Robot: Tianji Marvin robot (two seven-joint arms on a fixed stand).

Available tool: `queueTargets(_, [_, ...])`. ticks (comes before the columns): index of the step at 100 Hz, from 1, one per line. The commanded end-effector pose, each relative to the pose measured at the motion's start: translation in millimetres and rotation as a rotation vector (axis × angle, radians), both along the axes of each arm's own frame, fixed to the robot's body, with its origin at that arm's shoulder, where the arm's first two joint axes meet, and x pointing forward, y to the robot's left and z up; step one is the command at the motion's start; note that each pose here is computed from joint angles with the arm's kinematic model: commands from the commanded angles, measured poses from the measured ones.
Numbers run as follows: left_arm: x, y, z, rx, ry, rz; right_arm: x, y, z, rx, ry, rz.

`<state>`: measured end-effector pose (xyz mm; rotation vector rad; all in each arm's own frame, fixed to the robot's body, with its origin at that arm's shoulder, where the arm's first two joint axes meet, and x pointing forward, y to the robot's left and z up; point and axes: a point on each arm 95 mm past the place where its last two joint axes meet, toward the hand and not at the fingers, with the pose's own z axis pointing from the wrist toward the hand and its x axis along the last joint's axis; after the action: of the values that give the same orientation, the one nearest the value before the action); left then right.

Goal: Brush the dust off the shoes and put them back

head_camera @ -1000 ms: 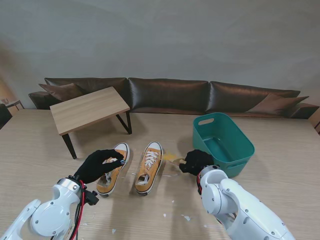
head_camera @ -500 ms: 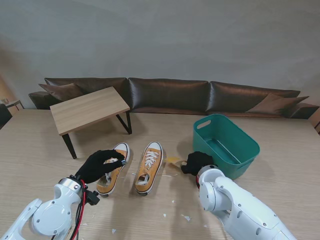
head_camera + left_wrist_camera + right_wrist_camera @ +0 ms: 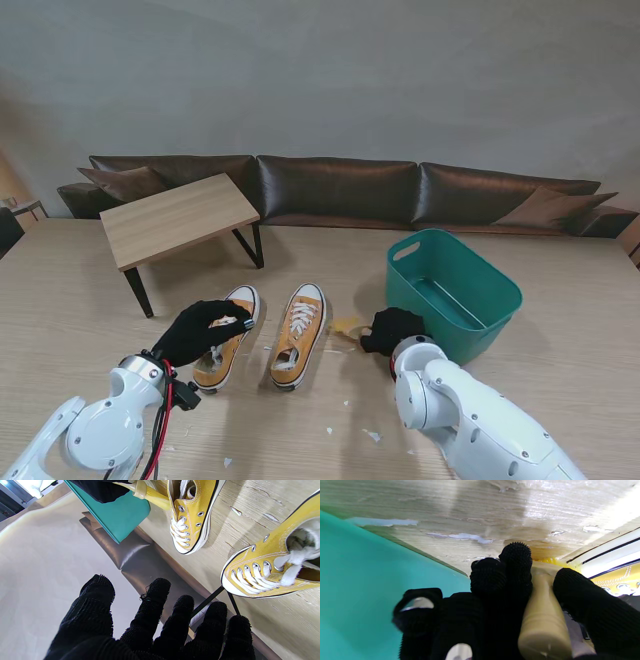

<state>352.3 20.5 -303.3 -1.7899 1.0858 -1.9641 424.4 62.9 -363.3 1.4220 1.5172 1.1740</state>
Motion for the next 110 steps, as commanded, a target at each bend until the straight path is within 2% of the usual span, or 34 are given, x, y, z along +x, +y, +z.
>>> queueTargets(1, [-1.4,-1.1,-2.1,-0.002,0.013,-0.013,-6.0,5.2,-4.0,-0.005,0.019,0.009])
queueTargets(56, [-3.3,1.0,-2.0,-0.001,0.007,-0.014,-16.4,5.9,-13.6,-0.012,0.066,0.002])
queueTargets(110, [-3.6,0.9,-1.6,-0.002,0.010,-0.018,-17.8,5.1,-14.6,-0.026,0.037,0.007])
